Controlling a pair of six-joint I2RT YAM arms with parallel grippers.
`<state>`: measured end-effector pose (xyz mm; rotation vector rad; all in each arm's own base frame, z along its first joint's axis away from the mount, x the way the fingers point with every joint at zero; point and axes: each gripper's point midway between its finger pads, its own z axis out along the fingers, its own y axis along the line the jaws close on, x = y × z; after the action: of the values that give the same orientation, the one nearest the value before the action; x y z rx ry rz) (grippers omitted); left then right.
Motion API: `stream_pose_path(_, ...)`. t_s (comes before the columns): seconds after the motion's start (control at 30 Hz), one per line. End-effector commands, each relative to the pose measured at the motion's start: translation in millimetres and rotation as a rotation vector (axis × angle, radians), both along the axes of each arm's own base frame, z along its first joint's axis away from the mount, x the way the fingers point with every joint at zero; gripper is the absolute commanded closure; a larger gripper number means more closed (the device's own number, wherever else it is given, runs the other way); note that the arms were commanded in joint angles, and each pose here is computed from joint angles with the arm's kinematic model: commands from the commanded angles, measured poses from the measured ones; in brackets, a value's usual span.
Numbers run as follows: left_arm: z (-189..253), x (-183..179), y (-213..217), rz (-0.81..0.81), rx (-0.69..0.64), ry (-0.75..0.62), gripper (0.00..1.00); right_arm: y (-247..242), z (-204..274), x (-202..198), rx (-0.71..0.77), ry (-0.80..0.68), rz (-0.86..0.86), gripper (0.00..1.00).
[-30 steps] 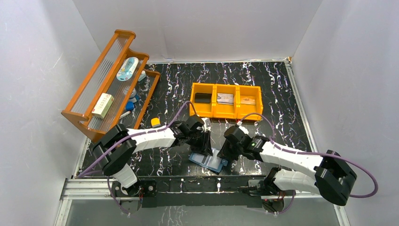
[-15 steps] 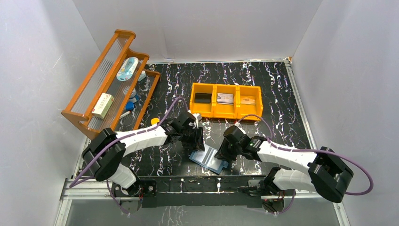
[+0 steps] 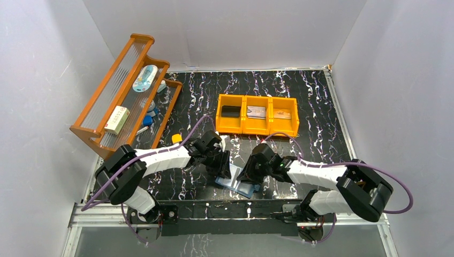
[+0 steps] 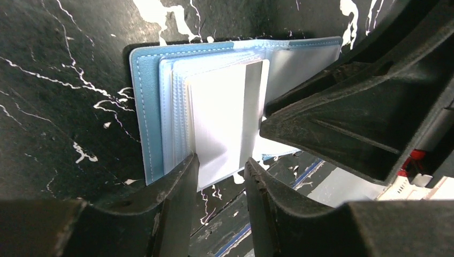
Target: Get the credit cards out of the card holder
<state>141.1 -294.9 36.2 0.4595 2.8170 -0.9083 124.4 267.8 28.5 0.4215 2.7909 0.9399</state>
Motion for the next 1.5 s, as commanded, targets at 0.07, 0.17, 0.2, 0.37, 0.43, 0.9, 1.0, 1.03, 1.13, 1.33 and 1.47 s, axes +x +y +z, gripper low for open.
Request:
stream_pose_path(0.07, -17.6, -28.7, 20.9, 0.005, 0.036, 0.096, 0.63, 12.8, 0.9, 1.1, 0.08, 0.001, 0.014, 0.66)
stream_pose_path(0.17, -20.3, -31.1, 24.7, 0.013, 0.045, 0.1, 0.64, 15.2, 1.6, 3.2, 0.099, -0.002, 0.023, 0.69)
stream_pose_path(0.2, -20.4, -31.8, 25.1, 0.014, 0.045, 0.101, 0.64, 15.8, 1.8, 3.6, 0.104, -0.003, 0.027, 0.71)
stream_pose_path(0.37, -19.5, -32.7, 27.2, 0.034, 0.046, 0.103, 0.64, 16.8, 3.1, 6.9, 0.118, -0.012, 0.052, 0.86)
stream_pose_path(0.43, -19.9, -32.0, 28.0, 0.042, 0.05, 0.099, 0.64, 15.0, 2.4, 6.7, 0.106, -0.012, 0.058, 0.89)
stream_pose_path(0.9, -35.4, -28.9, 34.5, 0.116, 0.101, 0.116, 0.65, -6.2, 11.5, 0.5, 0.121, -0.036, 0.136, 1.0)
stream_pose_path(1.0, -35.6, -28.5, 35.0, 0.121, 0.106, 0.115, 0.65, -12.2, 8.6, 0.6, 0.104, -0.024, 0.128, 0.99)
stream_pose_path(1.03, -35.0, -28.3, 34.7, 0.123, 0.104, 0.115, 0.65, -14.1, 7.6, 1.0, 0.097, -0.02, 0.126, 0.99)
stream_pose_path(1.13, -26.4, -25.7, 29.6, 0.118, 0.078, 0.106, 0.64, -18.9, 2.2, 1.7, 0.076, -0.007, 0.106, 0.98)
stream_pose_path(1.33, 15.9, -0.4, 14.3, 0.103, 0.013, -0.029, 0.5, -21.5, -7.6, 3.6, 0.046, 0.018, 0.084, 0.98)
stream_pose_path(1.47, 46.6, 15.0, -8.4, 0.051, -0.068, -0.096, 0.45, -24.0, -13.2, 5.4, 0.012, 0.022, 0.088, 0.97)
